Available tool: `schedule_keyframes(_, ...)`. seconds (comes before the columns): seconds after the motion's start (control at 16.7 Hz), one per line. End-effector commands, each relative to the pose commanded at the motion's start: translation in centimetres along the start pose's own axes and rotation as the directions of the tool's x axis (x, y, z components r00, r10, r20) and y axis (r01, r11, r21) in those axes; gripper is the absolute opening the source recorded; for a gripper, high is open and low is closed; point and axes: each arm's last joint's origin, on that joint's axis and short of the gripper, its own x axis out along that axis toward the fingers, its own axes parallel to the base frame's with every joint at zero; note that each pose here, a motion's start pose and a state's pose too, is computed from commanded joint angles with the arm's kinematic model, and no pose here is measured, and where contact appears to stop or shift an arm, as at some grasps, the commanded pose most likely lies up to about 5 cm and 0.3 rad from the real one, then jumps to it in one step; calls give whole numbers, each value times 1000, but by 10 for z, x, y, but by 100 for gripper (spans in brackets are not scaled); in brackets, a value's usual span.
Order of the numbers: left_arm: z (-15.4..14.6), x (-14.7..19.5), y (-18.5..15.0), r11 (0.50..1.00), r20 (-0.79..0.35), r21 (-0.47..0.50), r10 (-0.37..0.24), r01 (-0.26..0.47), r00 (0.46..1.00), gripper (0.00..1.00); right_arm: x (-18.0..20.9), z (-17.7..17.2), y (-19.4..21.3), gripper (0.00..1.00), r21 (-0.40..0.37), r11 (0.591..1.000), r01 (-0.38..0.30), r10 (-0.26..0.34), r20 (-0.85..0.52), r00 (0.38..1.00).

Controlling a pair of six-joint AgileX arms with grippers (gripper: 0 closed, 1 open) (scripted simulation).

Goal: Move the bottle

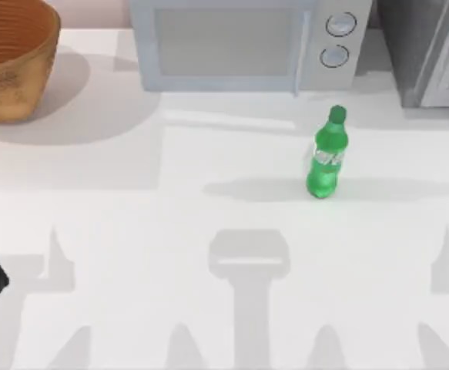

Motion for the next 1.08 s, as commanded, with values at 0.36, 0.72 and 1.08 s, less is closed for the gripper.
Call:
schedule_keyframes(0.36,14,5,-5,999,24,-1,-44,44,999,100,0,0,0,100,0,1000,0,0,0,1000)
schedule_keyframes(0.72,54,42,-30,977,59,-6,-211,212,976,100,0,0,0,100,0,1000,0,0,0,1000)
schedule_keyframes(1.08,52,119,-97,906,46,-8,-422,423,905,100,0,0,0,100,0,1000,0,0,0,1000)
